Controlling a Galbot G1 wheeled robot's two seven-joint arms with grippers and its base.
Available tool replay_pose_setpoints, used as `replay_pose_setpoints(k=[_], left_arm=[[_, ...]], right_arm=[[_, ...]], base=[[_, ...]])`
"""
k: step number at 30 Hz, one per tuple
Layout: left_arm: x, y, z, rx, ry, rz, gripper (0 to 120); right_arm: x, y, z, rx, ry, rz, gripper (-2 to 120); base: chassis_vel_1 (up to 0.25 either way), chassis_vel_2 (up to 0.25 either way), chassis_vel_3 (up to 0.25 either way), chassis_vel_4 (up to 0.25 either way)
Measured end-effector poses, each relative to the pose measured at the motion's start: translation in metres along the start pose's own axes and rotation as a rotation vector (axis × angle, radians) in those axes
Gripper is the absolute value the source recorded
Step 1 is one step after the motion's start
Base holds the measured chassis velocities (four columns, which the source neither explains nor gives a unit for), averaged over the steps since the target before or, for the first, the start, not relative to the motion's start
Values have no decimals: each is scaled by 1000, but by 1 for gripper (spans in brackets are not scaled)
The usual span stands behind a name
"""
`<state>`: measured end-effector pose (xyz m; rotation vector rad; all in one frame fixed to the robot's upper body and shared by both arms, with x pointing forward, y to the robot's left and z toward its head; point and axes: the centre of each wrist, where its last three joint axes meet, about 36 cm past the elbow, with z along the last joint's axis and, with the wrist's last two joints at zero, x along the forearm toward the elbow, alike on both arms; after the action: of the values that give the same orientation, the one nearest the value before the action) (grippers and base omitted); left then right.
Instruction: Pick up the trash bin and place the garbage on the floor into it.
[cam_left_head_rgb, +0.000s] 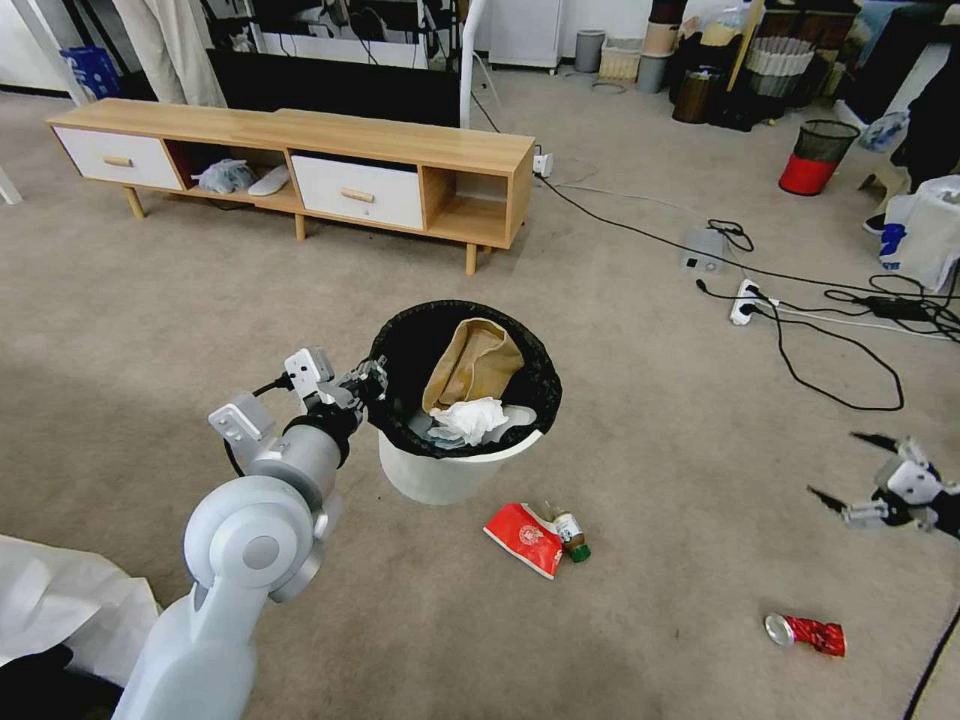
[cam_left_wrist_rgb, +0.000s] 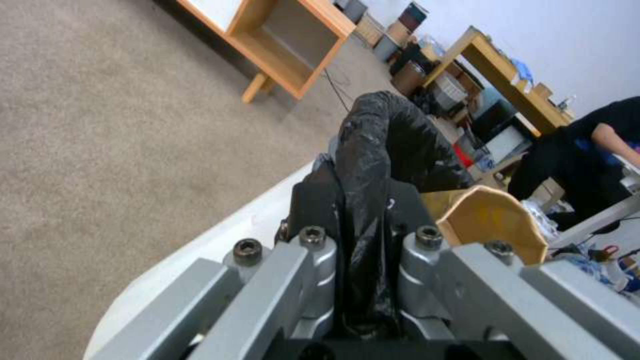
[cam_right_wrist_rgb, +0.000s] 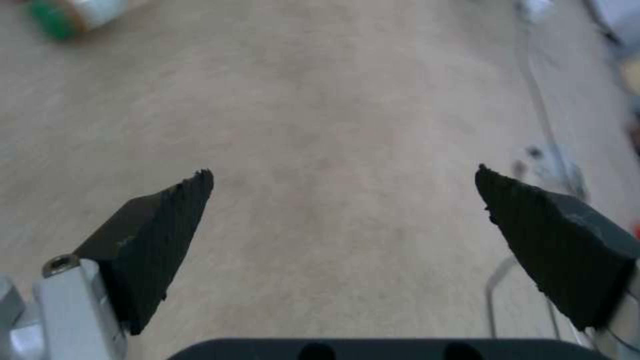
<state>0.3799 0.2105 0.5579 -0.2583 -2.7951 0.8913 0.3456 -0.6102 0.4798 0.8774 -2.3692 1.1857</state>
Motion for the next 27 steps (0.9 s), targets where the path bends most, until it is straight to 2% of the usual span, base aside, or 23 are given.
replay_pose_setpoints(k=[3,6,14,27], left_arm=[[1,-1,-1,-2,-3,3,7],[2,-1,-1,-1,-3,4,7],[3,-1,0,-1,0,3,7],[4,-2,1,-1,0,5,7]], right_arm=[[5,-12,4,93,2,-134,100],[7,-17,3,141,8,-199,100],[-5,-11,5,275,39,-389,100],[-15,-3,7,385,129,-583,100]], base=[[0,0,0,0],[0,0,0,0],[0,0,0,0],[0,0,0,0]])
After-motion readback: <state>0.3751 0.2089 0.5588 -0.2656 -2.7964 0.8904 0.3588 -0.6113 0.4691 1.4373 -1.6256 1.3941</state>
